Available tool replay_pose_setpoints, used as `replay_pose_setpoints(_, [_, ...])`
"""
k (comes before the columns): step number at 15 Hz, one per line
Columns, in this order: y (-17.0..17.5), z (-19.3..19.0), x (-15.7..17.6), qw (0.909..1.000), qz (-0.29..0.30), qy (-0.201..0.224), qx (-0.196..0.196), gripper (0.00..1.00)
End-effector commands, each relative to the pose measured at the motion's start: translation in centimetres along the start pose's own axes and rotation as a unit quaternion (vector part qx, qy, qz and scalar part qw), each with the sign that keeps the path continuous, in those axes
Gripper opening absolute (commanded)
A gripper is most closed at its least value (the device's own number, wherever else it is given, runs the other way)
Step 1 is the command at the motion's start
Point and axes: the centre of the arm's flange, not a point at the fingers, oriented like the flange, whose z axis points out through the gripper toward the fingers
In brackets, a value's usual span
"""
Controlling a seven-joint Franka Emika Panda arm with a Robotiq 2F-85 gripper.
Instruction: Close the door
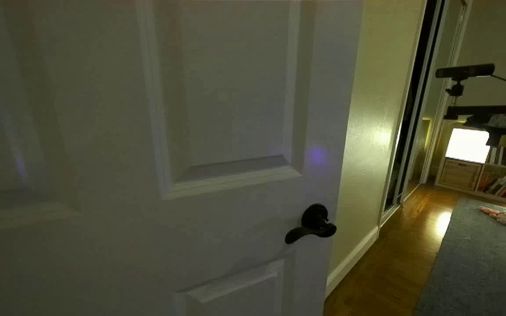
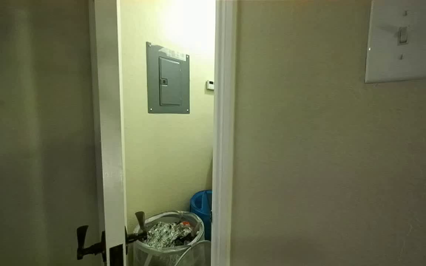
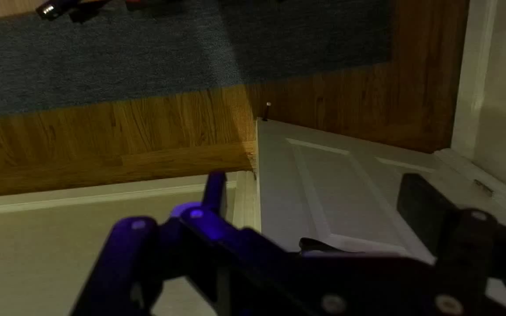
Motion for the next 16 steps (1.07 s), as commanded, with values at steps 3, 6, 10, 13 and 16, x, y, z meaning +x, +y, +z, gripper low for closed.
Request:
replay_pose_setpoints(3, [0.0, 0.0, 0.0, 1.0, 0.0, 0.0, 0.0, 1.0])
replay_pose_setpoints(6, [0.0, 0.0, 0.0, 1.0, 0.0, 0.0, 0.0, 1.0])
replay_pose_setpoints(10, [-0.2, 1.0, 1.4, 1.0, -0.003, 0.007, 0.005, 1.0])
replay_pose_setpoints(13, [-0.2, 2.0, 3.3, 0.9997, -0.001, 0.023, 0.012, 1.0])
replay_pose_setpoints(16, [-0.6, 3.5, 6.3, 0.9984, 0.008, 0.05, 0.025, 1.0])
